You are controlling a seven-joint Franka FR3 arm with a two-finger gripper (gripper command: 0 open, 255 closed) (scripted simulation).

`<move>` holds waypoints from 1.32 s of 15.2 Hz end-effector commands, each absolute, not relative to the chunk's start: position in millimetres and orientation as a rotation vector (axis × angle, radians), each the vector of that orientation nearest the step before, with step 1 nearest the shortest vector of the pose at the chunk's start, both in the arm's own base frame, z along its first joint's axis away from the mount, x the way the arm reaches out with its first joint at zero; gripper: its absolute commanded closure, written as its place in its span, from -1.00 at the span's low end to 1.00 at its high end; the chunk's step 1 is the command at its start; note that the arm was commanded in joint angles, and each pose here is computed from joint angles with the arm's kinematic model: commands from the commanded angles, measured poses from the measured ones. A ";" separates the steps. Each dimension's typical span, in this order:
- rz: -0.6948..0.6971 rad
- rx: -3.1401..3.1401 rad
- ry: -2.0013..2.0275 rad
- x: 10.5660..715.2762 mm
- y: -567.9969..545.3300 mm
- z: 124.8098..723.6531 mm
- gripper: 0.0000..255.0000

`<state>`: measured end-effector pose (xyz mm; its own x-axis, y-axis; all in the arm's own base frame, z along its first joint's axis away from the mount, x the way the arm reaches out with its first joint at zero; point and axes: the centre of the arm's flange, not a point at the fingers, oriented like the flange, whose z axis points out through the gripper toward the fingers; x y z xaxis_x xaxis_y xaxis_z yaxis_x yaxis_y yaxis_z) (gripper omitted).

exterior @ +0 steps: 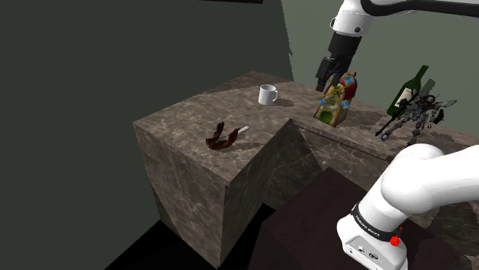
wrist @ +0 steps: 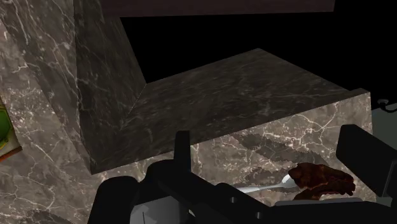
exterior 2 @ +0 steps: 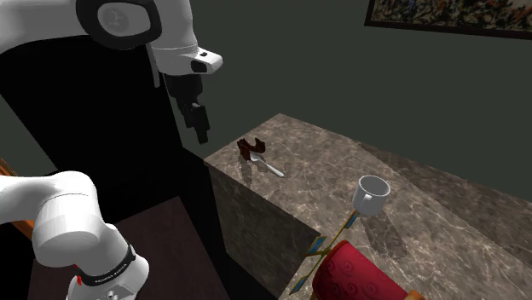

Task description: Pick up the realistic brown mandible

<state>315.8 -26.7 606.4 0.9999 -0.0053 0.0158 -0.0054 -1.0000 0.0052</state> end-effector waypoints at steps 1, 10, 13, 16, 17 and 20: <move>0.025 3.136 -0.008 315.8 -26.7 606.4 -1.00; 0.010 3.171 0.044 407.9 13.8 544.7 -1.00; 0.005 3.183 0.062 438.1 28.5 524.3 -1.00; 0.000 3.194 0.079 468.1 43.7 503.9 -1.00; -0.002 3.198 0.085 478.1 48.9 497.1 -1.00; -0.007 3.209 0.103 507.8 64.9 476.9 -1.00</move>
